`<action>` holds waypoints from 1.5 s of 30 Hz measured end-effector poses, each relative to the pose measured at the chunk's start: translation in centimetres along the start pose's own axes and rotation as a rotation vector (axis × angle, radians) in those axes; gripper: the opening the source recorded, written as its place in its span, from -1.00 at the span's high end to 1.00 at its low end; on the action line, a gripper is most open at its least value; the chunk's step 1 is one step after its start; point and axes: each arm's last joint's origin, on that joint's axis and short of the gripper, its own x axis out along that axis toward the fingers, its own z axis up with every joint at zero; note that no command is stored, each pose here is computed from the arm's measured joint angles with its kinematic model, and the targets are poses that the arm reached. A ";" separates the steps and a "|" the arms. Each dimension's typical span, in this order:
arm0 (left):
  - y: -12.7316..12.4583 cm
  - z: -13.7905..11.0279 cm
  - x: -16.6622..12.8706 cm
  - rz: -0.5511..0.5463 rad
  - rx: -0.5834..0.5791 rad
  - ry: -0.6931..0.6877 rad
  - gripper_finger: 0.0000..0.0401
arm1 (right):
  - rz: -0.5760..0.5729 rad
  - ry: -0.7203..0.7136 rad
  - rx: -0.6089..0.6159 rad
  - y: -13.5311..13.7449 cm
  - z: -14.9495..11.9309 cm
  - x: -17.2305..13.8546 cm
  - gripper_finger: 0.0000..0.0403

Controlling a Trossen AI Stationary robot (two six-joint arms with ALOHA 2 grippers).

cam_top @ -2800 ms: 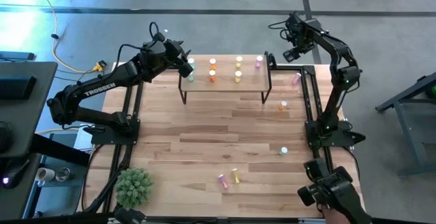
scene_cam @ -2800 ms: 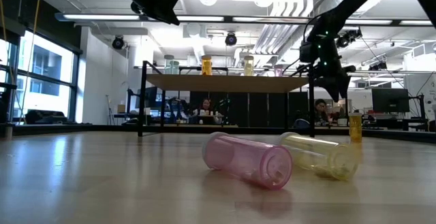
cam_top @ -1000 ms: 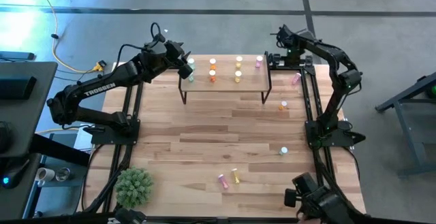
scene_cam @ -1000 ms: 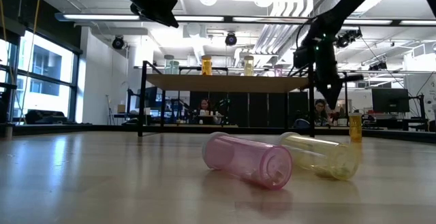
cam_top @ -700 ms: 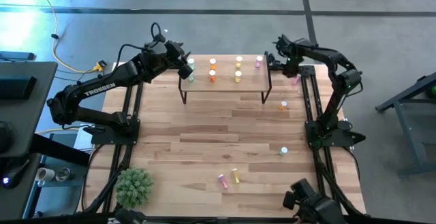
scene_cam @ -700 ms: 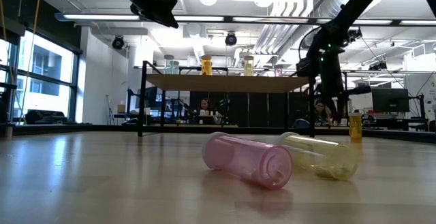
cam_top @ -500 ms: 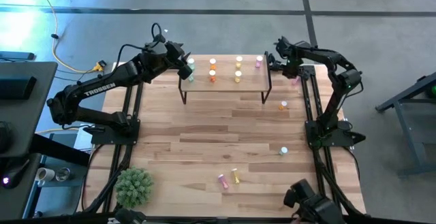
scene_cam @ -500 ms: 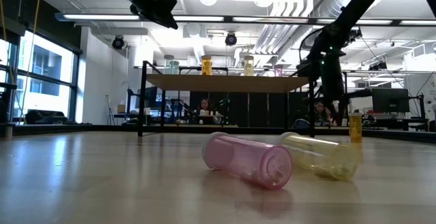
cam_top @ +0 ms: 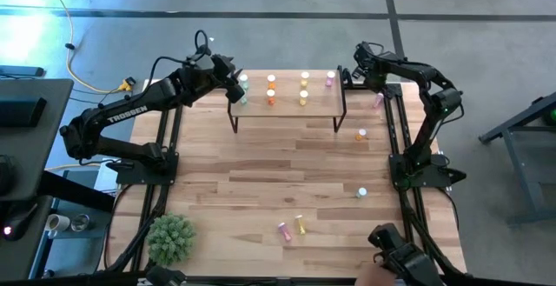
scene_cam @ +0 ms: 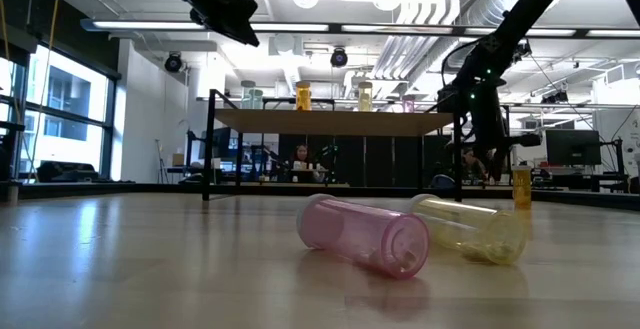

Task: Pick and place medicine bottles onto shelf by color
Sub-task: Put the top violet pill bottle on the shelf aligned with the other violet pill bottle

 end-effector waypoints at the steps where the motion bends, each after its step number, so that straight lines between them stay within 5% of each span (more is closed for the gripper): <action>1: 0.0 0.0 0.0 -0.001 0.002 0.005 0.00 | -0.004 -0.014 0.012 0.0 0.0 0.1 1.00; 12: 0.0 -0.1 0.0 0.000 0.004 0.009 0.00 | -0.036 -0.032 0.198 0.2 -1.1 -0.1 1.00; 27: 0.6 -0.3 0.2 0.030 -0.006 0.022 0.00 | -0.115 -0.020 0.619 -0.3 -2.3 -0.5 1.00; 45: 1.6 -1.0 0.6 0.055 -0.007 0.078 0.00 | -0.126 -0.067 0.777 -1.2 0.1 0.4 1.00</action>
